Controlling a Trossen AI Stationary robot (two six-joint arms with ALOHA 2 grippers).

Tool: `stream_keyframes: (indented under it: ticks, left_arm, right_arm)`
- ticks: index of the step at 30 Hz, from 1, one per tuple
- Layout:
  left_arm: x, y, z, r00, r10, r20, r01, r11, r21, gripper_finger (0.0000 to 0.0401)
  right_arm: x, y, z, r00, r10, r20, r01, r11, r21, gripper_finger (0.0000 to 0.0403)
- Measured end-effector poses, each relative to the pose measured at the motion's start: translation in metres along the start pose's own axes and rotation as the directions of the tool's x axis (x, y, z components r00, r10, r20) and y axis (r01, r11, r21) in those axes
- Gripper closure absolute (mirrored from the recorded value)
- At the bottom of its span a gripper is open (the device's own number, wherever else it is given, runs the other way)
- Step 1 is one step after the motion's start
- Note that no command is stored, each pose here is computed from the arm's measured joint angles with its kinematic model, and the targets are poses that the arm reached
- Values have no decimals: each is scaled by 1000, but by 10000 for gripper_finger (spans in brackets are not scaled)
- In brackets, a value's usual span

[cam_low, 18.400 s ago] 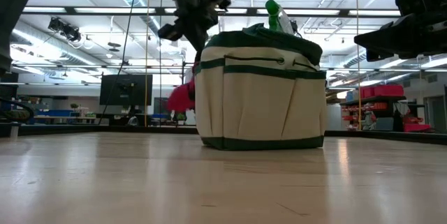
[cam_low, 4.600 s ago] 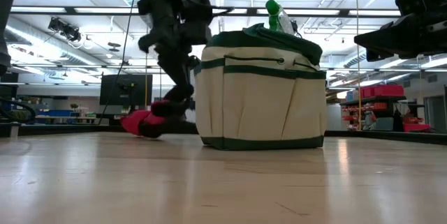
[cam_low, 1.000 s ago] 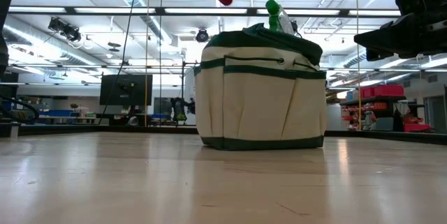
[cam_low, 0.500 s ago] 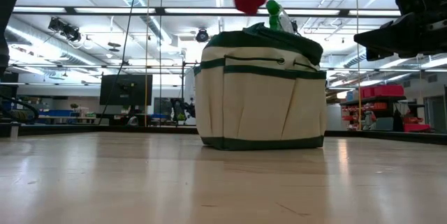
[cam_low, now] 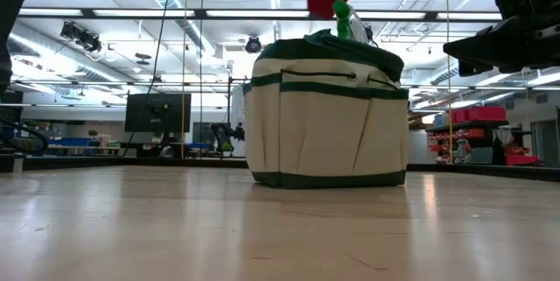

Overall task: Pick & Place Garden tools in Gardening bag
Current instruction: Put the red gloves into the light brown and green gardening bag

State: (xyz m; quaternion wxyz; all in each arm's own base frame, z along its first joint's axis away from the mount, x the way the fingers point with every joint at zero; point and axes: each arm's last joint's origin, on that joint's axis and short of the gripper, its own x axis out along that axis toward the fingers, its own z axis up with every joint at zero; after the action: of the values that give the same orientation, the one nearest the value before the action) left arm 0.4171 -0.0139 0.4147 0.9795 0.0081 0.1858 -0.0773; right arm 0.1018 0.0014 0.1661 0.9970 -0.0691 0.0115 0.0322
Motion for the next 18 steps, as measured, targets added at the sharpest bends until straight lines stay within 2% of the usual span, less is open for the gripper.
stream_keyframes:
  ticks: [10,18]
  left_arm:
    - [0,-1,-5,999,-3,-47,1,999,-38,396]
    - [1,-13,-7,997,-28,-74,26,999,-26,396]
  right_arm:
    - [0,0,0,1000,0,0,0,1000,0,401]
    - [0,0,0,1000,0,0,0,1000,0,401]
